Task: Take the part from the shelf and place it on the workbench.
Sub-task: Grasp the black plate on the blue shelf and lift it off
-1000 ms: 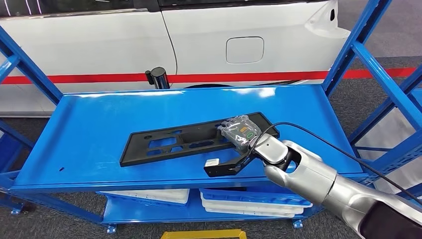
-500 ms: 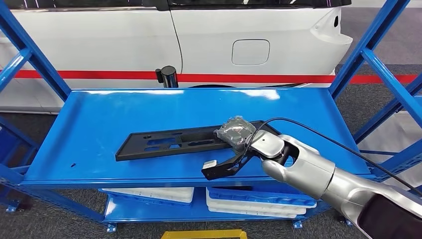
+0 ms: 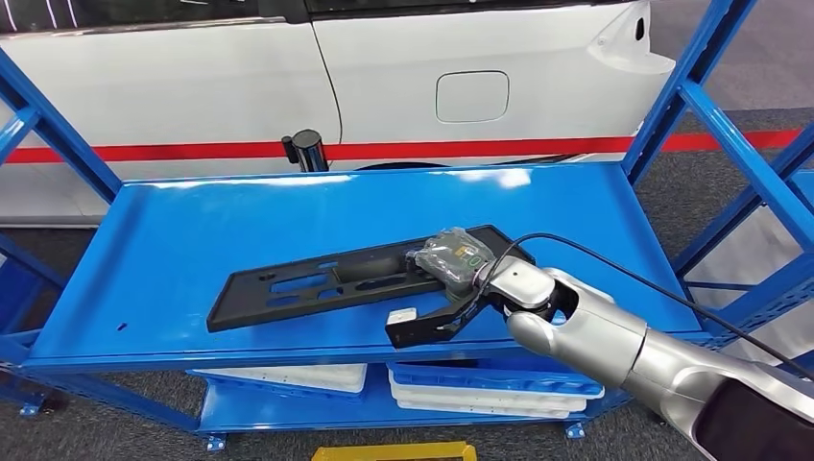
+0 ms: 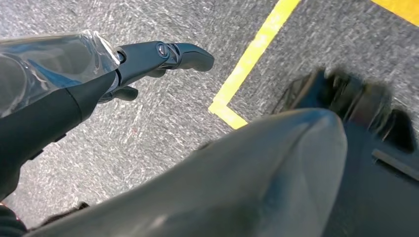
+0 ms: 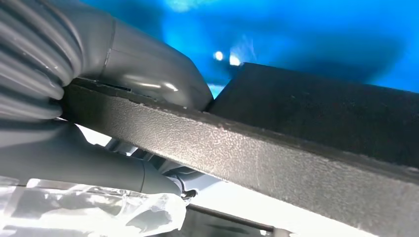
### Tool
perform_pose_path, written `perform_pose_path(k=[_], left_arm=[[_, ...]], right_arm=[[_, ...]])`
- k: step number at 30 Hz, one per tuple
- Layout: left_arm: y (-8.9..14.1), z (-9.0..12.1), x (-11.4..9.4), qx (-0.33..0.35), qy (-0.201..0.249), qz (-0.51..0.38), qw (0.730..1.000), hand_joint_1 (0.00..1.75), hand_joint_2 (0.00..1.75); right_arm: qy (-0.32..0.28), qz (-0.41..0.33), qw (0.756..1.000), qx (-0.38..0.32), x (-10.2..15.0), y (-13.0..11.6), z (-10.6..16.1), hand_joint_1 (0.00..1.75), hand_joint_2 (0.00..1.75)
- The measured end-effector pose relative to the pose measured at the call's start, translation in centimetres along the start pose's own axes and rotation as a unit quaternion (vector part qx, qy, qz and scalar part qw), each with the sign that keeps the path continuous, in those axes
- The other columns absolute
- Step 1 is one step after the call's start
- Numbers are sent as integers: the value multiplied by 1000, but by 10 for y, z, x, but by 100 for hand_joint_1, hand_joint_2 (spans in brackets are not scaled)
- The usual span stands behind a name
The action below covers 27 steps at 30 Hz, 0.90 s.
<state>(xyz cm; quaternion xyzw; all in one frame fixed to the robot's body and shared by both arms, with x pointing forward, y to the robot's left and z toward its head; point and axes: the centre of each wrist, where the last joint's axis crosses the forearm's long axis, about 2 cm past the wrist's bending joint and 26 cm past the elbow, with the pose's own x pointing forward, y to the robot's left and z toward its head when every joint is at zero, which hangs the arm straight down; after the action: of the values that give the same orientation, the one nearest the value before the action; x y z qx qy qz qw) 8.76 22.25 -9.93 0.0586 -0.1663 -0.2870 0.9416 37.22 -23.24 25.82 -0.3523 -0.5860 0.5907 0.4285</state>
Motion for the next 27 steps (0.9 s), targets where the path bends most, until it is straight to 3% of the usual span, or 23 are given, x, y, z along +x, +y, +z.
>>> perform_pose_path(k=[5, 14, 27], left_arm=[[-2, 1, -3, -2, 2, -1, 1000, 0, 0], [-1, 0, -3, -1, -1, -6, 1000, 0, 0], [0, 0, -3, 0, -1, -6, 1000, 0, 0]], right_arm=[[-21, -104, 994, -24, -4, 0, 3, 175, 175], [-58, -217, 972, -71, -8, -8, 8, 175, 175], [-65, -233, 967, -77, -8, -9, 9, 175, 175]])
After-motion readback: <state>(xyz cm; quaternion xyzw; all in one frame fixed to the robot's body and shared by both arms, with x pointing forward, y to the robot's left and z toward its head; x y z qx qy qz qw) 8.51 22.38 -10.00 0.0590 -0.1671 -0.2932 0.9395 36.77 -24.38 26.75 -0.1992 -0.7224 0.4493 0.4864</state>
